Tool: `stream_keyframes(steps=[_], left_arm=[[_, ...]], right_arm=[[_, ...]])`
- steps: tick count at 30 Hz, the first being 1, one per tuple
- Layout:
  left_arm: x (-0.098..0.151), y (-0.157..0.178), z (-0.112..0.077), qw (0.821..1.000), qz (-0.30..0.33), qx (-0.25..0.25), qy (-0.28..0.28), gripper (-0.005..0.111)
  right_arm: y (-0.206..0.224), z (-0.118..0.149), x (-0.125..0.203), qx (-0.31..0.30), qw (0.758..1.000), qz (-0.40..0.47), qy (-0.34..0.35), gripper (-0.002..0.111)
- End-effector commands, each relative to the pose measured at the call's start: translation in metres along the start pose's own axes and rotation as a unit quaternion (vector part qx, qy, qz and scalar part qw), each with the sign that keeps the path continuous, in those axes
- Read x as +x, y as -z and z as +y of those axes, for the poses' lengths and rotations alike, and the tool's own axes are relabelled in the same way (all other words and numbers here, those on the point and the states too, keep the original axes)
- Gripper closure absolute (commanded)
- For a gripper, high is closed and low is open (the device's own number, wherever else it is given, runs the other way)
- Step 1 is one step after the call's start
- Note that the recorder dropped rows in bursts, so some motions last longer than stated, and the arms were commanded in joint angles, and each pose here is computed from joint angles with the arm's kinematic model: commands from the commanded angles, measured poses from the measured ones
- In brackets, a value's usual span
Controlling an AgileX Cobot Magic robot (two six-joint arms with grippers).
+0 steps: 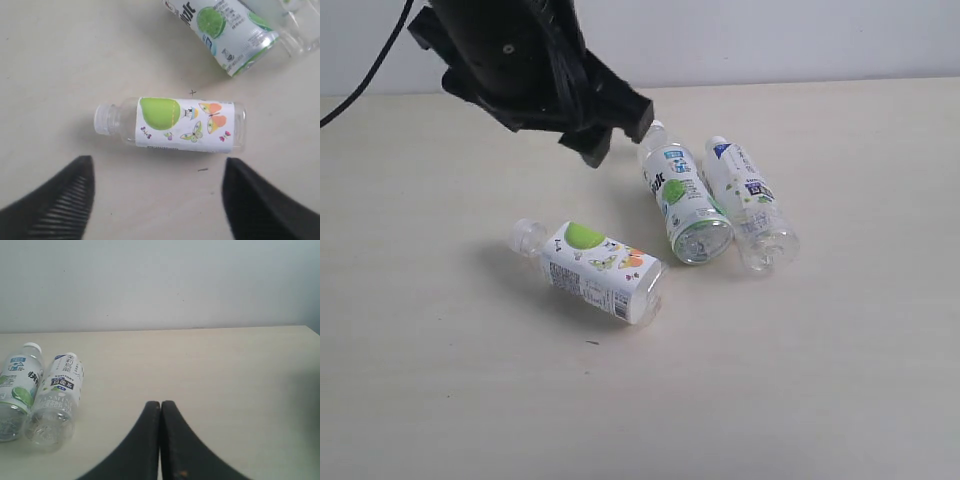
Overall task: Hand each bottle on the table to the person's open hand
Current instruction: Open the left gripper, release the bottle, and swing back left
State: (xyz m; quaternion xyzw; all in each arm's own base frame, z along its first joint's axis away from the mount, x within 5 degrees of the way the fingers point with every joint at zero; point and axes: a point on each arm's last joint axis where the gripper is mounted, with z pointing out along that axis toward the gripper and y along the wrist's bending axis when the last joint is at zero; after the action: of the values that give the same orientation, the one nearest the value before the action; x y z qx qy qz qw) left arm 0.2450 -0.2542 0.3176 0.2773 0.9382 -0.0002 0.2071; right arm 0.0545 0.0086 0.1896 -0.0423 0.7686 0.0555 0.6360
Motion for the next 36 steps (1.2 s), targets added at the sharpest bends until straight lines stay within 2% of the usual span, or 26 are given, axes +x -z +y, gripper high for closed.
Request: stream_keyframes(steps=[1,2,3,9,14,20,25,29,36], left_arm=[[0.02,0.001,0.006,0.999,-0.035,0.009,-0.021,0.085],[0.024,0.001,0.006,0.999,-0.045,0.014,-0.023,0.1],[0.028,0.003,0.007,0.998,-0.056,0.017,-0.024,0.106],[0.045,0.015,0.012,0.991,-0.124,0.045,-0.005,0.106],[0.061,0.028,0.015,0.972,-0.218,0.087,0.008,0.106],[0.092,0.029,0.019,0.955,-0.275,0.115,0.004,0.106],[0.119,0.028,0.021,0.93,-0.339,0.142,-0.007,0.106],[0.136,0.023,0.022,0.919,-0.361,0.156,-0.011,0.106],[0.16,0.011,0.024,0.924,-0.349,0.157,-0.015,0.106]], right_arm=[[0.0,0.0,0.001,0.003,1.0,-0.003,0.001,0.108],[0.0,0.0,0.001,0.003,1.0,-0.003,0.001,0.108],[0.0,0.0,0.001,0.003,1.0,-0.003,0.001,0.108],[0.0,0.0,0.001,0.003,1.0,-0.003,0.001,0.108],[0.0,0.0,0.001,0.003,1.0,-0.003,0.001,0.108],[0.0,0.0,0.001,0.003,1.0,-0.003,0.001,0.108],[0.0,0.0,0.001,0.003,1.0,-0.003,0.001,0.108],[0.0,0.0,0.001,0.003,1.0,-0.003,0.001,0.108],[0.0,0.0,0.001,0.003,1.0,-0.003,0.001,0.108]])
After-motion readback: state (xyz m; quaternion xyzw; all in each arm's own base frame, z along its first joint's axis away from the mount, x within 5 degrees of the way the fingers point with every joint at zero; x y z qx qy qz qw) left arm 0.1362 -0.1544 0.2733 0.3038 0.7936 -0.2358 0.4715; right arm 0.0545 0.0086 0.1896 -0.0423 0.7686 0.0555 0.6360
